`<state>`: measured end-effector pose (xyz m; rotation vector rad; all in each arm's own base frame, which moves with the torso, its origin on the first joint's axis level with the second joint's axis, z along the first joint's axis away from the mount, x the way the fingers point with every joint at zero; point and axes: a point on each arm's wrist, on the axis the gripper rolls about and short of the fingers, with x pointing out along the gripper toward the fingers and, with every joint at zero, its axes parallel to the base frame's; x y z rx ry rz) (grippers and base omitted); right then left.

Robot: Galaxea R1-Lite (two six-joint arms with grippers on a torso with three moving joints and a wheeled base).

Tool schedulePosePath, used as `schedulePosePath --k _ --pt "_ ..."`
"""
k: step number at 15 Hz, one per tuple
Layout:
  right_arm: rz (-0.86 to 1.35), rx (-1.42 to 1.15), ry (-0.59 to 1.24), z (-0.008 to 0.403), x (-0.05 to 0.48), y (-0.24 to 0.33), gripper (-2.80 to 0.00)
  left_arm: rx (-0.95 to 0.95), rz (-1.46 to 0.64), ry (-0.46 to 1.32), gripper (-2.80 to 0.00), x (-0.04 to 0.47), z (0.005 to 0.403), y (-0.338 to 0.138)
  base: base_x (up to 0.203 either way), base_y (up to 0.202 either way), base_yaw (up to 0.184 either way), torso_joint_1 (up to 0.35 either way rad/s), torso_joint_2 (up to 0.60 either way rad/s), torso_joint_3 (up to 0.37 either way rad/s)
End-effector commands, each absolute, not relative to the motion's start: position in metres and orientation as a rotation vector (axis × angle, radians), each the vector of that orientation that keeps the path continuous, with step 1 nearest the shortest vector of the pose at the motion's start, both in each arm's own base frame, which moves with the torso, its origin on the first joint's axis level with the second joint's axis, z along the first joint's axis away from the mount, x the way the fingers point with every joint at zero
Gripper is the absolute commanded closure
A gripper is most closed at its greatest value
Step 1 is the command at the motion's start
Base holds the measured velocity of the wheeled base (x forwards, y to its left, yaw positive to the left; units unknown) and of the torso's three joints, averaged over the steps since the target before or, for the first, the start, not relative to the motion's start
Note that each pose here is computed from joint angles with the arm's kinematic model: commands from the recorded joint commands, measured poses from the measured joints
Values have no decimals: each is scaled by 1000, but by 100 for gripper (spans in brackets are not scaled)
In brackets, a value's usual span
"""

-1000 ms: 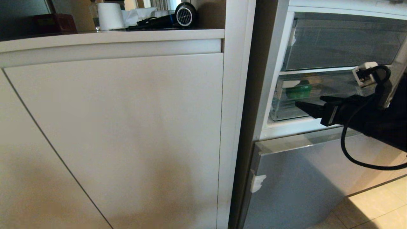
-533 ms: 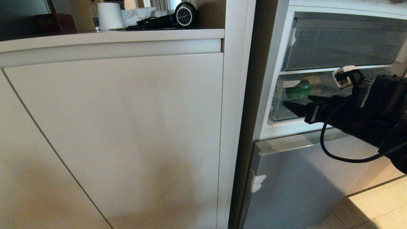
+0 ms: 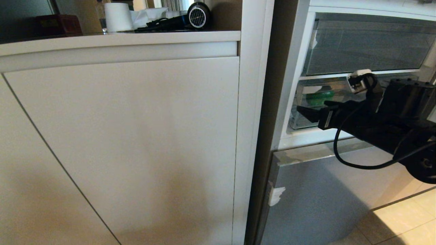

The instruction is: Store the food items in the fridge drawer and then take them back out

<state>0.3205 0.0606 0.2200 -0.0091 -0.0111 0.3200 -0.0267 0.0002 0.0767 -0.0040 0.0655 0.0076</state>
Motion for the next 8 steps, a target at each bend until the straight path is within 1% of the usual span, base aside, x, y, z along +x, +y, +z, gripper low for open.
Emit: schedulePosePath --k 1,8 --pt "322 -9 -28 224 322 61 -280 -4 8 66 0 -27 77 0 0 0 0 0 0 0" --pt "296 -11 -34 223 330 62 -280 -4 8 66 0 -27 77 0 0 0 0 0 0 0"
